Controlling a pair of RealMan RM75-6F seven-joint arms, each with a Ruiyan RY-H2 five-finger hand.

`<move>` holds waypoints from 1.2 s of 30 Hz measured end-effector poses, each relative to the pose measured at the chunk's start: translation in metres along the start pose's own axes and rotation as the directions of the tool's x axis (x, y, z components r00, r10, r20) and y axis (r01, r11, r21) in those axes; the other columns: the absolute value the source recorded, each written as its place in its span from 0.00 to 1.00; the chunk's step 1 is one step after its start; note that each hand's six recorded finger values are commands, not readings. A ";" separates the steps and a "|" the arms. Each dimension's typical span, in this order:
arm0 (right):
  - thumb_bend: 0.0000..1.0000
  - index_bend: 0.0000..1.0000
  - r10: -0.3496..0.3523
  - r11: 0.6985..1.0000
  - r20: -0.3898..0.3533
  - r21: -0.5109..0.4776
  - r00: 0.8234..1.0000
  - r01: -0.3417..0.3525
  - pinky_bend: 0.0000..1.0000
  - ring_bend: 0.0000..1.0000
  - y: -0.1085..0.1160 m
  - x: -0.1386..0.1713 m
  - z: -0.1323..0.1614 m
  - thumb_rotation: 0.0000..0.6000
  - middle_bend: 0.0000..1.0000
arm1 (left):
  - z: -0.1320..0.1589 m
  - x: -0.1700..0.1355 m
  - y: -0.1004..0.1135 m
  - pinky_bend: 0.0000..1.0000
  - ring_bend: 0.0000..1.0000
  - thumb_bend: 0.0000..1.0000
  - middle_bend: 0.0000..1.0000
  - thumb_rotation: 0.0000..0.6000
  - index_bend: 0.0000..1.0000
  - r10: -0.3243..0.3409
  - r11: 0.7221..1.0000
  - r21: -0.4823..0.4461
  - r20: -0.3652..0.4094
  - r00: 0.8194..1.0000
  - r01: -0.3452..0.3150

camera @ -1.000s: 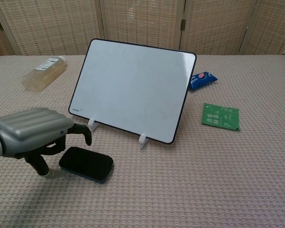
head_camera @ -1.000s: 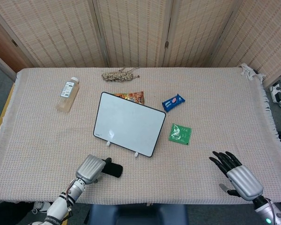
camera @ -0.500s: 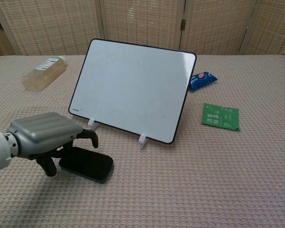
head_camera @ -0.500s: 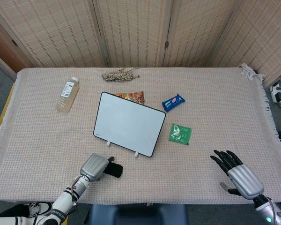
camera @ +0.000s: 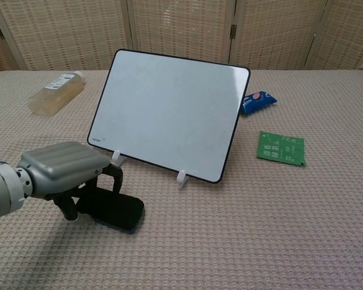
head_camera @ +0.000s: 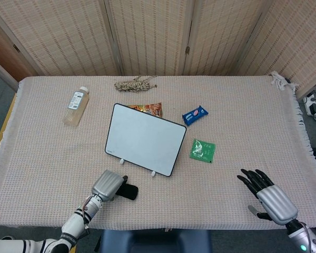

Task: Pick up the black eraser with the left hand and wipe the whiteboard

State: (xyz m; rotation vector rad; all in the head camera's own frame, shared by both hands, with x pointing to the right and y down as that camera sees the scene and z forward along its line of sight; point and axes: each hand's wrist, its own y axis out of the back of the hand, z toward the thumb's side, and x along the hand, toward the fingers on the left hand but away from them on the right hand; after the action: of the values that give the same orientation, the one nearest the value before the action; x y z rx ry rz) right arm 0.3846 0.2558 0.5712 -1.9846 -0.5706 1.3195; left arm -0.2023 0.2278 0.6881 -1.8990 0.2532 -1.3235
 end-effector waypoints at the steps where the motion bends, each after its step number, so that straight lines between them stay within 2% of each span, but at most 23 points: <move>1: 0.35 0.00 -0.002 1.000 -0.001 0.000 1.000 0.002 0.00 0.00 0.000 0.000 0.000 1.00 0.00 | 0.000 0.000 0.001 1.00 1.00 0.37 1.00 1.00 0.64 0.013 1.000 0.000 0.000 1.000 -0.013; 7: 0.35 0.00 -0.012 1.000 -0.013 -0.004 1.000 0.012 0.00 0.00 0.003 0.005 0.002 1.00 0.00 | -0.002 -0.011 0.020 1.00 1.00 0.38 1.00 1.00 0.65 0.141 0.990 0.009 -0.015 0.990 -0.141; 11: 0.35 0.00 -0.022 1.000 -0.031 -0.004 0.999 0.022 0.00 0.00 0.005 0.009 0.005 1.00 0.00 | -0.010 -0.020 0.039 1.00 1.00 0.38 1.00 1.00 0.65 0.258 0.966 0.006 -0.053 0.965 -0.258; 14: 0.35 0.00 -0.033 0.999 -0.043 -0.010 0.999 0.033 0.00 0.00 0.008 0.013 0.006 1.00 0.00 | -0.016 -0.022 0.053 1.00 1.00 0.38 1.00 1.00 0.64 0.354 0.935 0.005 -0.083 0.931 -0.355; 18: 0.35 0.00 -0.040 0.999 -0.048 -0.018 0.998 0.040 0.00 0.00 0.010 0.016 0.005 1.00 0.00 | -0.016 -0.019 0.065 1.00 1.00 0.38 1.00 1.00 0.64 0.479 0.876 -0.002 -0.106 0.871 -0.482; 21: 0.35 0.00 -0.039 0.999 -0.051 -0.026 0.998 0.038 0.00 0.00 0.011 0.017 0.004 1.00 0.00 | -0.011 -0.009 0.068 1.00 1.00 0.39 1.00 1.00 0.64 0.531 0.844 -0.011 -0.125 0.838 -0.536; 24: 0.35 0.00 -0.037 0.999 -0.056 -0.031 0.998 0.036 0.00 0.00 0.012 0.018 0.004 1.00 0.00 | -0.005 0.005 0.071 1.00 1.00 0.39 1.00 1.00 0.63 0.560 0.824 -0.006 -0.136 0.817 -0.566; 27: 0.35 0.00 -0.037 0.999 -0.058 -0.039 0.998 0.035 0.00 0.00 0.013 0.018 0.003 1.00 0.00 | -0.002 0.020 0.074 1.00 1.00 0.39 1.00 1.00 0.62 0.577 0.813 0.004 -0.140 0.805 -0.582; 36: 0.35 0.00 -0.038 0.998 -0.046 -0.054 0.998 0.035 0.00 0.00 0.017 0.016 -0.003 1.00 0.00 | 0.007 0.068 0.079 1.00 1.00 0.39 1.00 1.00 0.62 0.575 0.817 0.040 -0.146 0.805 -0.576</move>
State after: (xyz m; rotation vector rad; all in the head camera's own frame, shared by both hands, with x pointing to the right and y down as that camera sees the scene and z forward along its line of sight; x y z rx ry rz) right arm 0.3937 0.2544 0.5494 -2.0333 -0.6230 1.2446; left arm -0.1461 0.1400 0.6804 -1.5394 0.8459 -1.0362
